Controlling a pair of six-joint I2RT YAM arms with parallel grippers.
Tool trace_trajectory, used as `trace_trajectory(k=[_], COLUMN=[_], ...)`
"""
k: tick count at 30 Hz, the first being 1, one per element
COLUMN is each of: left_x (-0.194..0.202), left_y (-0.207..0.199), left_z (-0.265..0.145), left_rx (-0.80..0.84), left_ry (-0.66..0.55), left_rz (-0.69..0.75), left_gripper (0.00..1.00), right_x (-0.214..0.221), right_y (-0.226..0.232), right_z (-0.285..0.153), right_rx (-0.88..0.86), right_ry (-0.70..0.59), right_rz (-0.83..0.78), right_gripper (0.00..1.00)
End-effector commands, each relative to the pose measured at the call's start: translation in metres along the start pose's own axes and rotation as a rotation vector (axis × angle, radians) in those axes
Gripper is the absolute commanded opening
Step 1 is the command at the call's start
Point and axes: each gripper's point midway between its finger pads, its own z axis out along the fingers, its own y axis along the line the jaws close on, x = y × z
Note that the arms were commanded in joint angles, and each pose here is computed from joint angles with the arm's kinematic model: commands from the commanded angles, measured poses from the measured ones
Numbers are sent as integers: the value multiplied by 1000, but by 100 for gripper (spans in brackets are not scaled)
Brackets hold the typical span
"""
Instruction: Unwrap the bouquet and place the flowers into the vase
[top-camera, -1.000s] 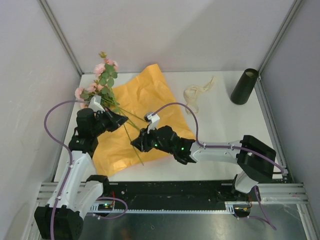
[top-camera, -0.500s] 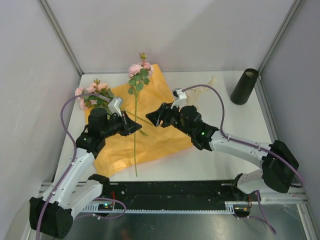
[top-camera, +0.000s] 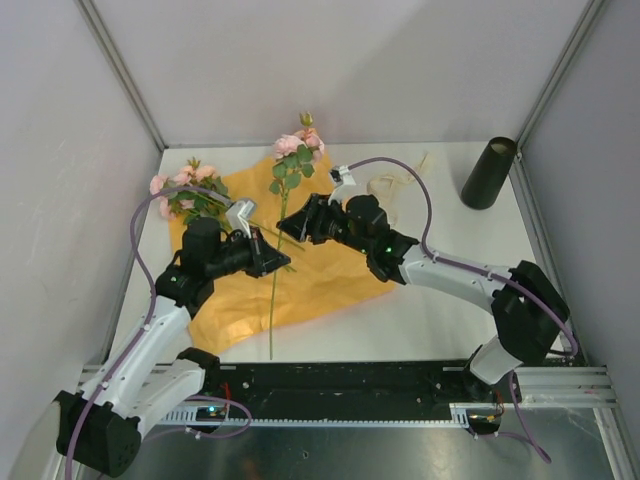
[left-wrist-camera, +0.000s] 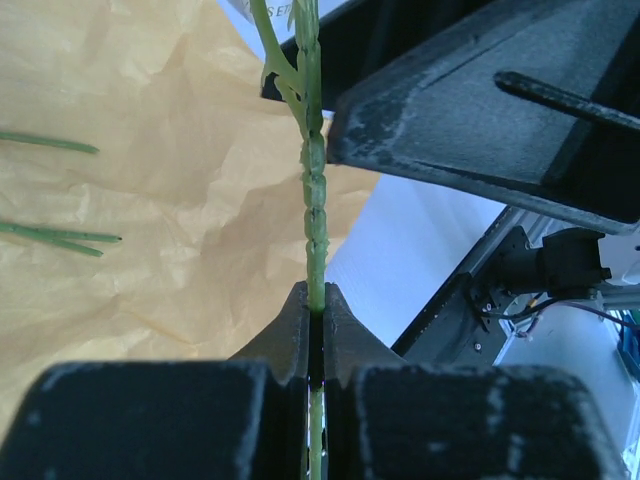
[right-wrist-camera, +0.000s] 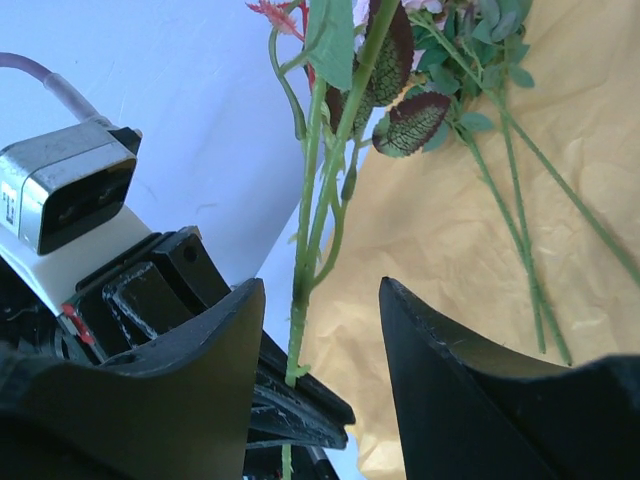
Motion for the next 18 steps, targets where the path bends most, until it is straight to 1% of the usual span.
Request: trace_trajectory(k=[1,4,6,8,9,10,11,12,13,14,15,16,18], left_x=[-16,-13,-12,-11,-11,-11,-11,-12,-12,-13,-14,-15,-16], left_y=[-22,-25,-28,-31,-32,-32,-31,-30,-30,-30,-30,-30,-28], left_z=[-6,-6,-6,-7,-7,-7,-8,-8,-10,-11,-13,-14,-17], left_rx=[71,90,100,114,117,116,108,100,93,87,80,74,54], left_ry=[-36,-24,-18,-14,-14,-14,-20,-24,-29,-35,-42,-47,-59], left_rz=[79,77,76,78,78,75,72,65,60,59,61,63,72], left_gripper=[0,0,0,3,6,18,31,49,64,82,91,95,99], right_x=[-23,-27,-30,-34,-35,-40,-44,-53,-60,-73,-86,-101,-134], right_y=[33,36,37,39,39,40,41,42,41,40,36,35,29], right_z=[10,14,15,14,14,12,10,5,2,-5,-12,-21,-42], right_rx=[-100,-108,-112,-120,-125,-129,-135,-138,-131,-124,-103,-90,-51], right_ry=[-50,-55,-58,-64,-66,-74,-81,-97,-112,-141,-169,-203,-275], right_rz=[22,17,14,8,4,-4,-12,-27,-41,-67,-90,-125,-196], right_gripper=[52,47,38,24,12,6,3,1,1,0,0,0,0])
